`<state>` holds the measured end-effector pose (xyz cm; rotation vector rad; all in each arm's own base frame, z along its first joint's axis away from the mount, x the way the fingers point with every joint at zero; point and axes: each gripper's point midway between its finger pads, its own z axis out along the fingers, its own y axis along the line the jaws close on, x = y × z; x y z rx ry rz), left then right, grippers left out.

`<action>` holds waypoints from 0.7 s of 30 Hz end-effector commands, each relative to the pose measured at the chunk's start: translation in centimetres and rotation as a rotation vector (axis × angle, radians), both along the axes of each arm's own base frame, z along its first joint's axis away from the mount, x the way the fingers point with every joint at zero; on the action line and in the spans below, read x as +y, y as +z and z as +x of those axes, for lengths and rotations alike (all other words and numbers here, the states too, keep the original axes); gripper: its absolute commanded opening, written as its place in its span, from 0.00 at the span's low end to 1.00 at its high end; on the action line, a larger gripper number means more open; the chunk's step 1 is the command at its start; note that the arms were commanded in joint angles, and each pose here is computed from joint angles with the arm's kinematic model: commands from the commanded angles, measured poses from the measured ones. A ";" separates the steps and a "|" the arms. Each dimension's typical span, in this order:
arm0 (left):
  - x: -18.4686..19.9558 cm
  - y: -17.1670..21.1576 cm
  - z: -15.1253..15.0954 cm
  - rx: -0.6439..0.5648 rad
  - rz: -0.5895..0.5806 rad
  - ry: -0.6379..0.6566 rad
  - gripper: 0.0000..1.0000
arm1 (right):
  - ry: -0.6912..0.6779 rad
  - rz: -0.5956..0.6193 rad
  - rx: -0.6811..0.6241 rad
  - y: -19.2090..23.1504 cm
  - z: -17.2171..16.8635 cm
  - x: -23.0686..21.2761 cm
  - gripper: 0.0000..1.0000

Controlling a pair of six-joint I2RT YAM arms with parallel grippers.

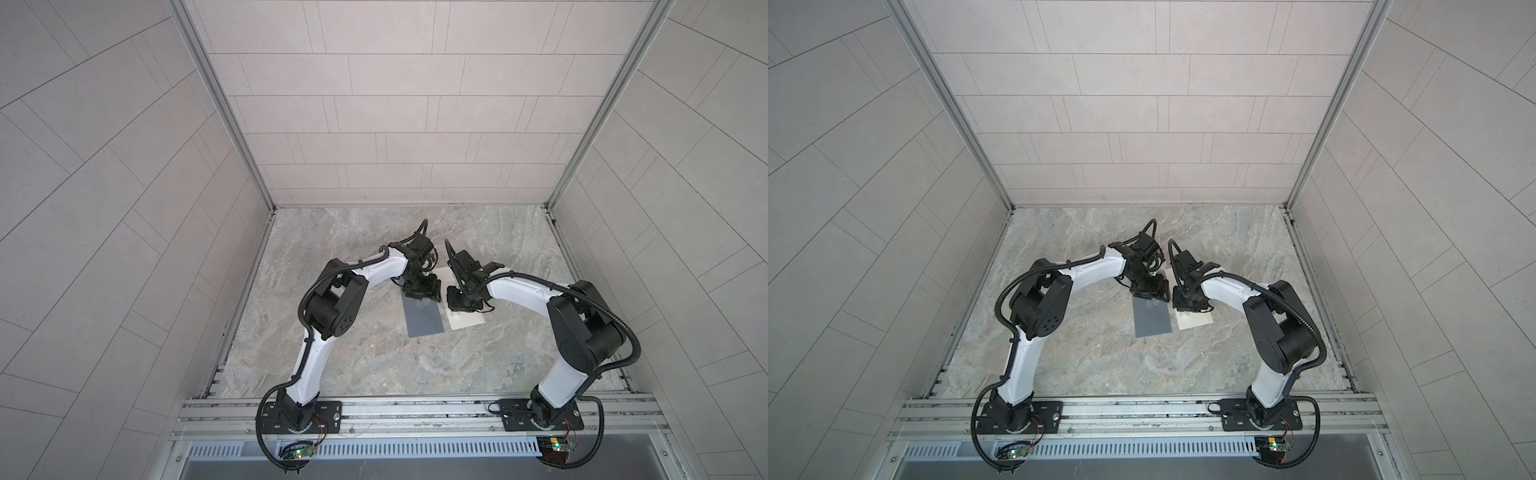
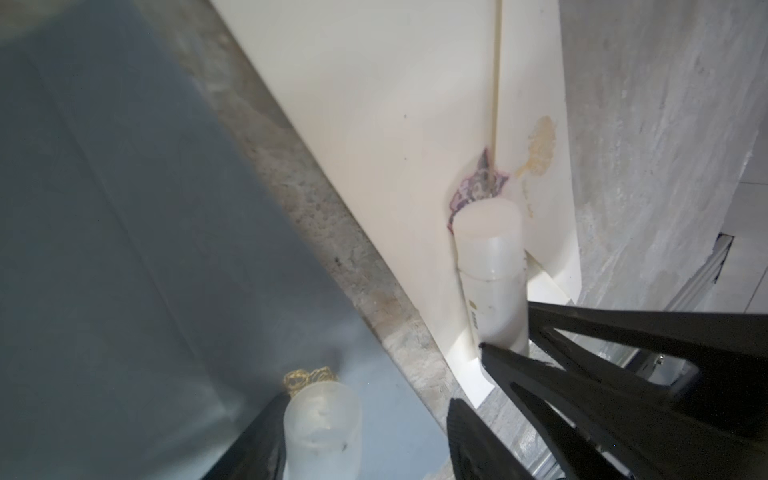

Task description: Place the letter into the envelope and seal it

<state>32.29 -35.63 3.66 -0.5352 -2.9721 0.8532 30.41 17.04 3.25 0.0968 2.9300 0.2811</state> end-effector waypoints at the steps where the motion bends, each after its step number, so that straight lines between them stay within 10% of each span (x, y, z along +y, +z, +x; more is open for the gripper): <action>1: 0.0 1.4 -0.4 0.041 -0.047 0.006 0.69 | -0.008 -0.008 0.015 -0.4 -0.6 -0.6 0.20; 21: -0.4 6.4 0.4 0.051 -0.230 0.055 0.71 | 0.052 0.065 -0.090 3.6 0.4 0.4 0.17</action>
